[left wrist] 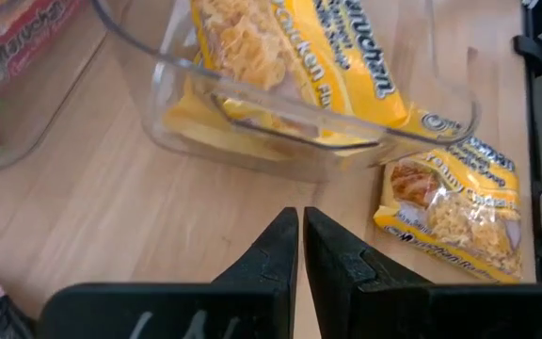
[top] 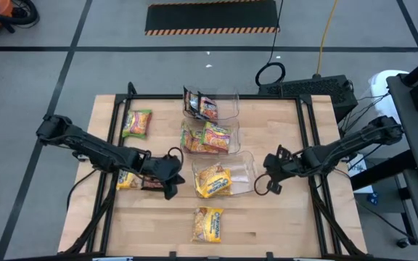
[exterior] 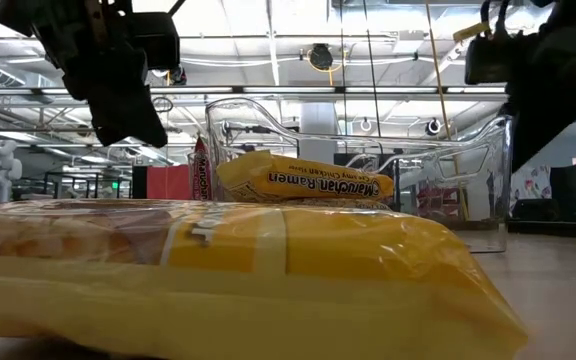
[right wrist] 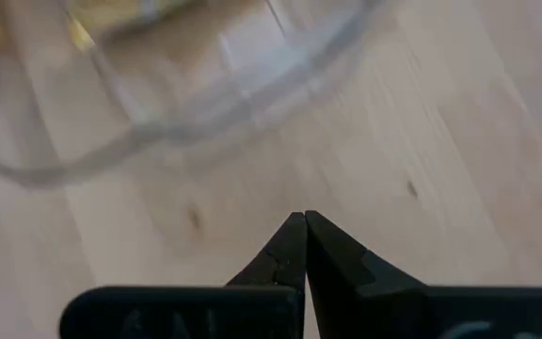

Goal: Sort Maruchan noodles
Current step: Adjust the bottom transparent bin

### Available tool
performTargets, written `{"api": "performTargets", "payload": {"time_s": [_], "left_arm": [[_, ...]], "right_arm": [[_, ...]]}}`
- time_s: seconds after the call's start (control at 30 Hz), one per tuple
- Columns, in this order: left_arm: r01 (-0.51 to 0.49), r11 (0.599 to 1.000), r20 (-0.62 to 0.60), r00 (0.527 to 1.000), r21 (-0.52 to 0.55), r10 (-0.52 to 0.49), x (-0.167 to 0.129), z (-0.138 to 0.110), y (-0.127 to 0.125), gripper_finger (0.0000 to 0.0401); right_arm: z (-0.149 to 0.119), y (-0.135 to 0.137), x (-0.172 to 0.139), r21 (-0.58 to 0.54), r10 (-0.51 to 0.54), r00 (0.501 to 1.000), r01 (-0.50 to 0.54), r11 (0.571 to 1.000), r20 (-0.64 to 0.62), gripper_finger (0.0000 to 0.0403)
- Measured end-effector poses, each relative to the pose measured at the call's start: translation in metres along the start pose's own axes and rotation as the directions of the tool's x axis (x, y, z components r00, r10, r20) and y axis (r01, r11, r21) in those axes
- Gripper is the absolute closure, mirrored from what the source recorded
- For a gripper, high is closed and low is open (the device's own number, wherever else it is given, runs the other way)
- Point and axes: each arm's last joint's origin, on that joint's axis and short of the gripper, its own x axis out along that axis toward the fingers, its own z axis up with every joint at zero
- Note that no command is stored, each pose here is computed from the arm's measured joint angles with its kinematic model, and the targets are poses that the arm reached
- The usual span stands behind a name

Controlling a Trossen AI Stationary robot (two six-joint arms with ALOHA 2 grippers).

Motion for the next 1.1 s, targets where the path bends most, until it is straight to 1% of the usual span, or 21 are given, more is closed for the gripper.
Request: {"api": "performTargets", "payload": {"time_s": [0.07, 0.23, 0.4, 0.5, 0.7, 0.8, 0.93, 1.1], "left_arm": [[-0.011, 1.000, -0.013, 1.000, -0.014, 0.010, 0.000, -0.001, 0.001, 0.0375], [-0.035, 0.999, -0.015, 0.999, -0.017, 0.035, 0.000, -0.002, 0.002, 0.0375], [-0.069, 0.997, 0.011, 0.998, -0.016, 0.069, 0.000, -0.001, 0.003, 0.0375], [-0.084, 0.996, 0.007, 0.996, -0.012, 0.084, 0.004, -0.002, 0.004, 0.0375], [-0.099, 0.995, -0.022, 0.995, -0.010, 0.099, 0.022, -0.006, 0.006, 0.0375], [-0.072, 0.997, 0.014, 0.997, -0.022, 0.072, 0.032, -0.003, 0.005, 0.0375], [-0.067, 0.997, 0.036, 0.997, -0.022, 0.068, 0.035, 0.001, 0.007, 0.0375], [-0.081, 0.996, 0.028, 0.996, -0.027, 0.082, 0.035, 0.001, 0.009, 0.0375]], "right_arm": [[0.003, 0.001, 0.002, -0.005, 0.027, 0.999, -0.027, 1.000, 0.038, 0.0403], [0.008, 0.002, 0.005, -0.028, 0.059, 0.994, -0.057, 0.998, 0.089, 0.0403], [0.011, 0.003, 0.005, -0.043, 0.074, 0.991, -0.069, 0.997, 0.114, 0.0403], [0.012, 0.004, 0.005, -0.048, 0.083, 0.988, -0.078, 0.996, 0.126, 0.0403], [0.013, 0.005, 0.005, -0.051, 0.092, 0.986, -0.086, 0.995, 0.137, 0.0403], [0.014, 0.006, 0.006, -0.060, 0.098, 0.985, -0.090, 0.994, 0.143, 0.0403], [0.014, 0.007, 0.010, -0.063, 0.098, 0.987, -0.091, 0.994, 0.126, 0.0403], [0.018, 0.013, 0.022, -0.068, 0.146, 0.985, -0.141, 0.988, 0.086, 0.0403]]}}
